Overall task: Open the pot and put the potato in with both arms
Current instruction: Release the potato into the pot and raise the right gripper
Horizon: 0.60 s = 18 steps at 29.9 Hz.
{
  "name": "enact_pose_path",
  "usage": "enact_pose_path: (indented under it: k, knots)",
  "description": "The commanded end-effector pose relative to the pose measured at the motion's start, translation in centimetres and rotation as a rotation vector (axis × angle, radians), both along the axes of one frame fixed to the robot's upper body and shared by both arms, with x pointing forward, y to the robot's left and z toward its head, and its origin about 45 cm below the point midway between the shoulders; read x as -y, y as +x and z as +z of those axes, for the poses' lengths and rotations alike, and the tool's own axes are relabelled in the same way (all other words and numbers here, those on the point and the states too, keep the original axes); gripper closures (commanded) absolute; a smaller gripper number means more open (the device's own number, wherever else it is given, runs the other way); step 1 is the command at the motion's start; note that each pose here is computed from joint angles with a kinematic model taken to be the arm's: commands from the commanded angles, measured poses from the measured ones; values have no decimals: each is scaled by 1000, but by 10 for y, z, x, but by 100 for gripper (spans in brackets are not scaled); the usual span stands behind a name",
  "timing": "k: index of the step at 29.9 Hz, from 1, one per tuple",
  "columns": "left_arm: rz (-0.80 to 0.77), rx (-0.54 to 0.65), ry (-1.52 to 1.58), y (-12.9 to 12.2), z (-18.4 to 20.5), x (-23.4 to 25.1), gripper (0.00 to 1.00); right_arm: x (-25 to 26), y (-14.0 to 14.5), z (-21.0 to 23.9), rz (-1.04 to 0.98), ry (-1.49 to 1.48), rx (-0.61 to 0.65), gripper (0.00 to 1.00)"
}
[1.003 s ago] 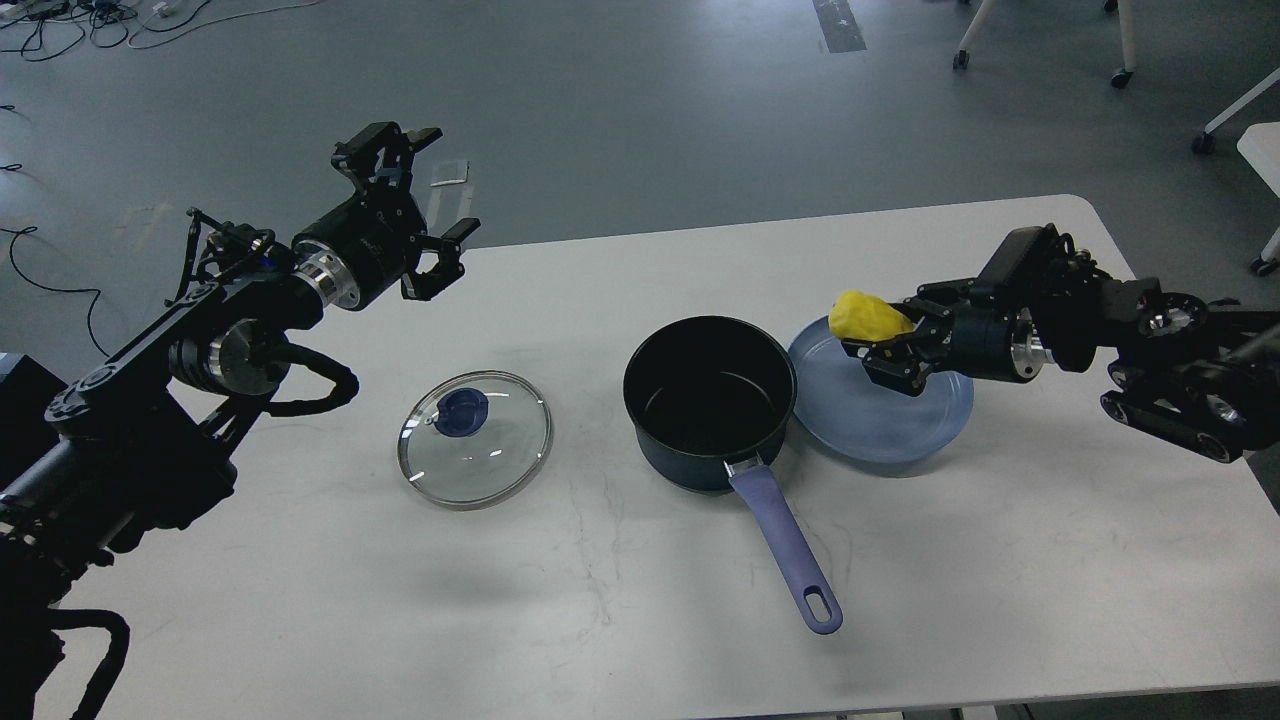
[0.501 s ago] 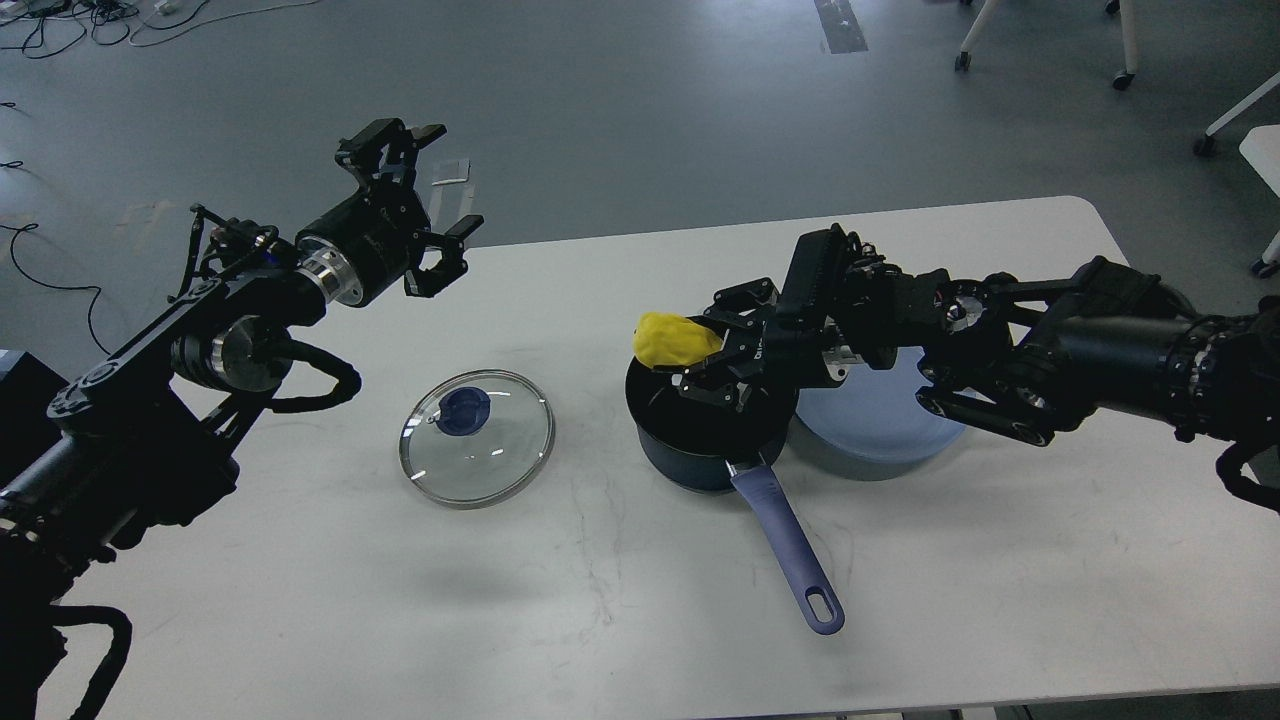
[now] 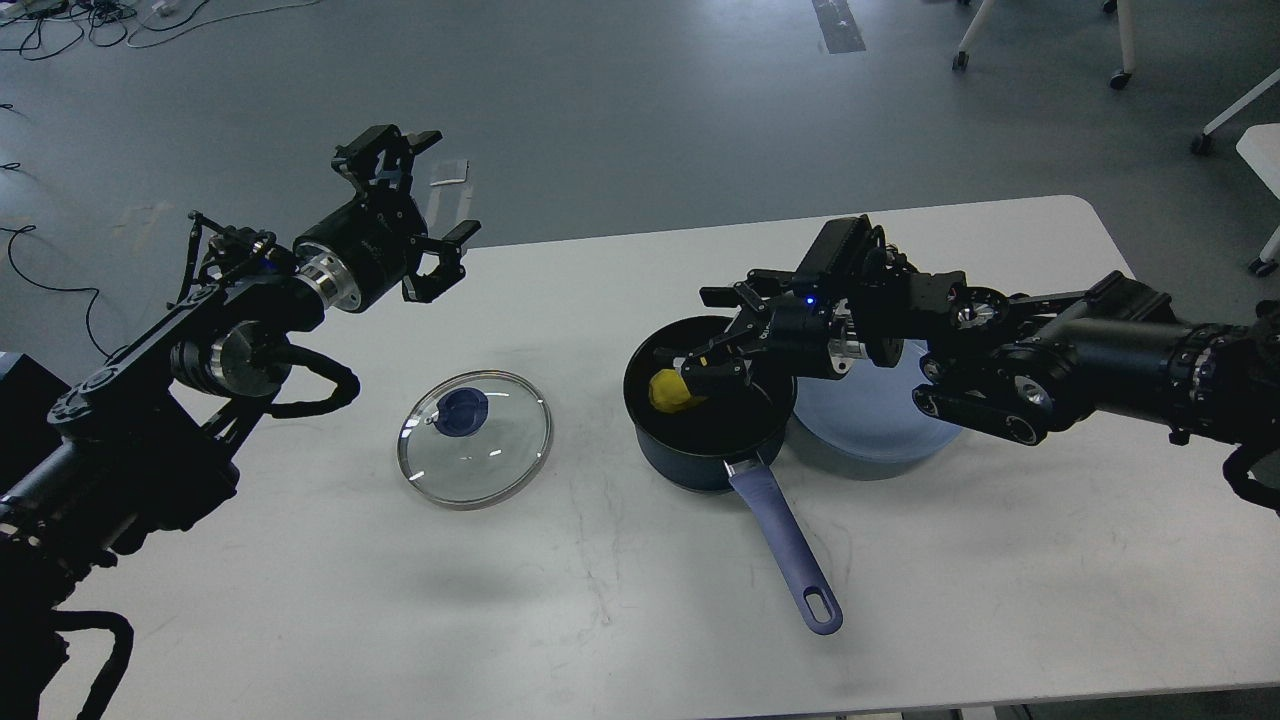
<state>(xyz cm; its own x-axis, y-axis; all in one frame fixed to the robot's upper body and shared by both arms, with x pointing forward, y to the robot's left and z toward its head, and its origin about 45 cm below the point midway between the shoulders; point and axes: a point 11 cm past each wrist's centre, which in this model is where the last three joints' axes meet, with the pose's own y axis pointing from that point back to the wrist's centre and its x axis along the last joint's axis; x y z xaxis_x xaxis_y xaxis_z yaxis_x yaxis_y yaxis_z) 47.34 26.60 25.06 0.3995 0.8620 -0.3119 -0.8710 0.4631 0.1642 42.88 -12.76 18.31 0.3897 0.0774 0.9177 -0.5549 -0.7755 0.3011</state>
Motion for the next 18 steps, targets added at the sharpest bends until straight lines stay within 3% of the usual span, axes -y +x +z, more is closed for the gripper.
enact_pose_path:
  k: [1,2,3,5,8,13,18]
  knots:
    - [2,-14,-20,-2,-5,2,2,-1,24,33,-249,359,-194,0]
    - [-2,-30,-31,-5,-12,6,2,2,31,42,-326,513,-340,0]
    - [-2,-31,-31,-5,-12,6,2,2,31,43,-326,515,-342,0]
    - [-8,-55,-62,-10,-25,14,2,28,47,78,-382,838,-623,0]
    - [4,-67,-105,-13,-31,13,2,54,56,107,-387,1136,-851,0]
    - [-1,-74,-231,-22,-35,11,2,76,61,94,-535,1398,-1024,0]
    - [15,-80,-292,-21,-33,12,2,84,51,64,-605,1421,-1081,0]
